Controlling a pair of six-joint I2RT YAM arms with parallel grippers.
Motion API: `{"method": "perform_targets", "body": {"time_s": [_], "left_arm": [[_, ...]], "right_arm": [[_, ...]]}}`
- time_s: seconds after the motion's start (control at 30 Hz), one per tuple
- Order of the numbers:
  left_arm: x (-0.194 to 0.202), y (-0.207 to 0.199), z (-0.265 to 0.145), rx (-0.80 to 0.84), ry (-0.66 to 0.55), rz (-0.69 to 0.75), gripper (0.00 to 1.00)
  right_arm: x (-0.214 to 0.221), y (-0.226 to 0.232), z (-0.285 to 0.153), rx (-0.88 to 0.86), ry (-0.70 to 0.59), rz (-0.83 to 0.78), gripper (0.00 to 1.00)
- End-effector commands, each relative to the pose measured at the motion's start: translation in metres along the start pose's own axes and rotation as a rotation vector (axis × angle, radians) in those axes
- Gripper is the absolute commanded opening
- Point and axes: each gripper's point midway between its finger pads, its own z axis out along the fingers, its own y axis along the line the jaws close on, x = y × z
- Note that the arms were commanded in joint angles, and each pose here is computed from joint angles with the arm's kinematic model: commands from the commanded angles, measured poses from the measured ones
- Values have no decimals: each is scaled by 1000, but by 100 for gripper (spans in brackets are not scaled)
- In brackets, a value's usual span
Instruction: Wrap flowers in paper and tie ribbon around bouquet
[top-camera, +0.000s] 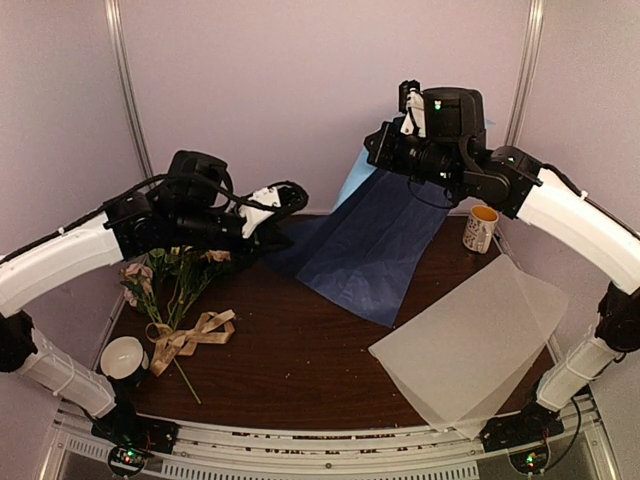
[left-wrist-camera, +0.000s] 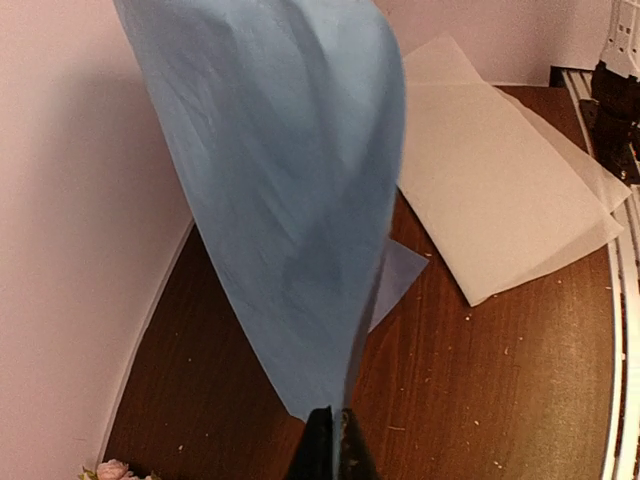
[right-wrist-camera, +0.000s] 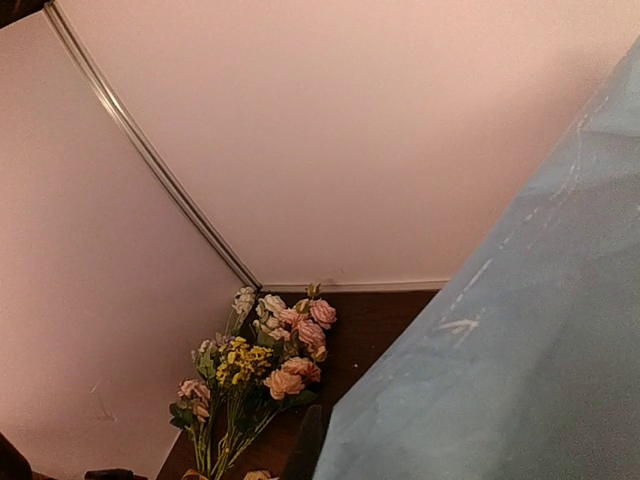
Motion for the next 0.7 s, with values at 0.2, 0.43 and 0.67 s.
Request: {"method": "perform_targets", "body": {"time_s": [0.2,0.43,0.67], "left_arm": [[-28,-45,-77,145,-253,-17,0],[-51,-69,-143,195,-429,15,0],[-67,-41,-162,82,-435,-116,0]], "right_arm": [[-13,57,-86,-135,-37,-117,0],[-13,95,-122,-247,-41,-215,0],[-45,102,-120,-152,-51,-288,0]]}}
